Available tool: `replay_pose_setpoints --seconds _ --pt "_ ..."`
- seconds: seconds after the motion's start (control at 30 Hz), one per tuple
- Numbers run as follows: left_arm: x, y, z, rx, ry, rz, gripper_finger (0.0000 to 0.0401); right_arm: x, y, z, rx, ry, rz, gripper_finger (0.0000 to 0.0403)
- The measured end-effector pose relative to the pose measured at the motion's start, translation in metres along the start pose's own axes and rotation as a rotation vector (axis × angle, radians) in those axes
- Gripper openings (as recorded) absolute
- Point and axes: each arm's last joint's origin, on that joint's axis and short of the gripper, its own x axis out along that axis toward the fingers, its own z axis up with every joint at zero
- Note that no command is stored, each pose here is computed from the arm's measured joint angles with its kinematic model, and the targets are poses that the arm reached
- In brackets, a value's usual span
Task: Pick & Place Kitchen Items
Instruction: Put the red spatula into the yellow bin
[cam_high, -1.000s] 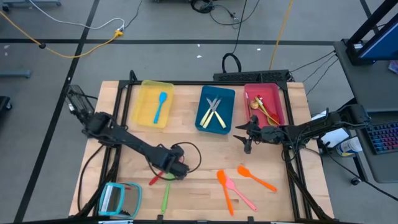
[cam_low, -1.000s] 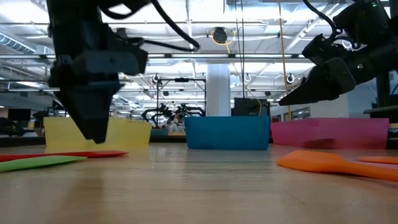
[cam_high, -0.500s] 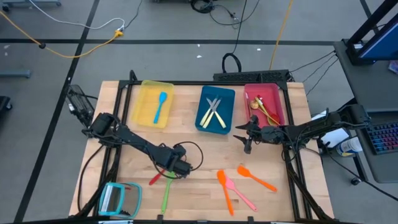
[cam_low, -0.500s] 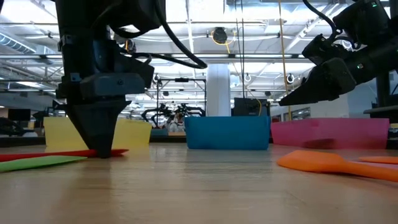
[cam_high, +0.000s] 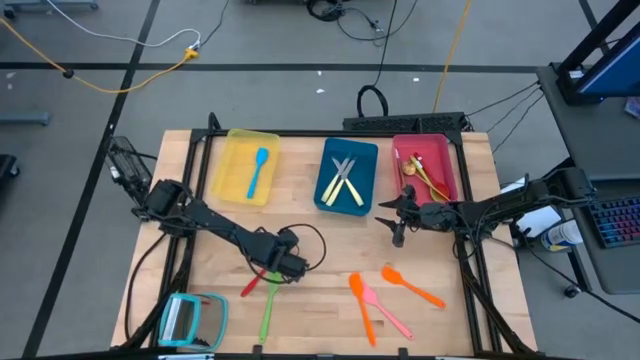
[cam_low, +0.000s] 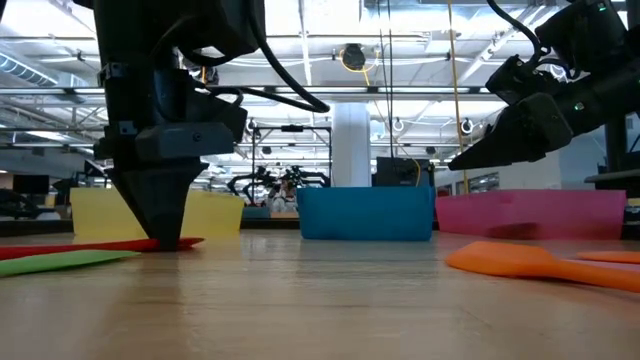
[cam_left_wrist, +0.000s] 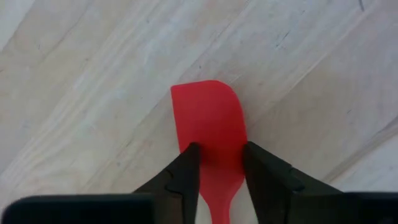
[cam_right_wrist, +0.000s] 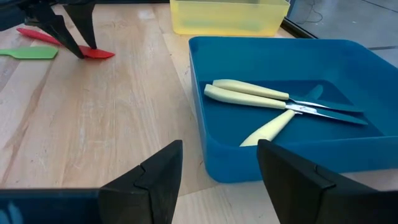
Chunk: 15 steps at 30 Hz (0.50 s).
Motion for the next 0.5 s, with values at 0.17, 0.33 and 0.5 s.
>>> replay_pose_setpoints --seconds 0.17,0.33,0.5 --pt "0.0001 0.0001 0.0008 0.007 0.006 -0.007 0.0083 0.0000 0.0000 0.0000 0.000 0.000 0.000 0.0201" --pt "0.0002 -0.0006 0.0009 0.015 0.010 -0.015 0.0061 0.0000 0.0000 0.0000 0.000 0.000 0.000 0.0201" --pt "0.0004 -0.0013 0.0010 0.013 0.012 -0.023 0.0009 0.0000 0.0000 0.0000 0.000 0.000 0.000 0.0201"
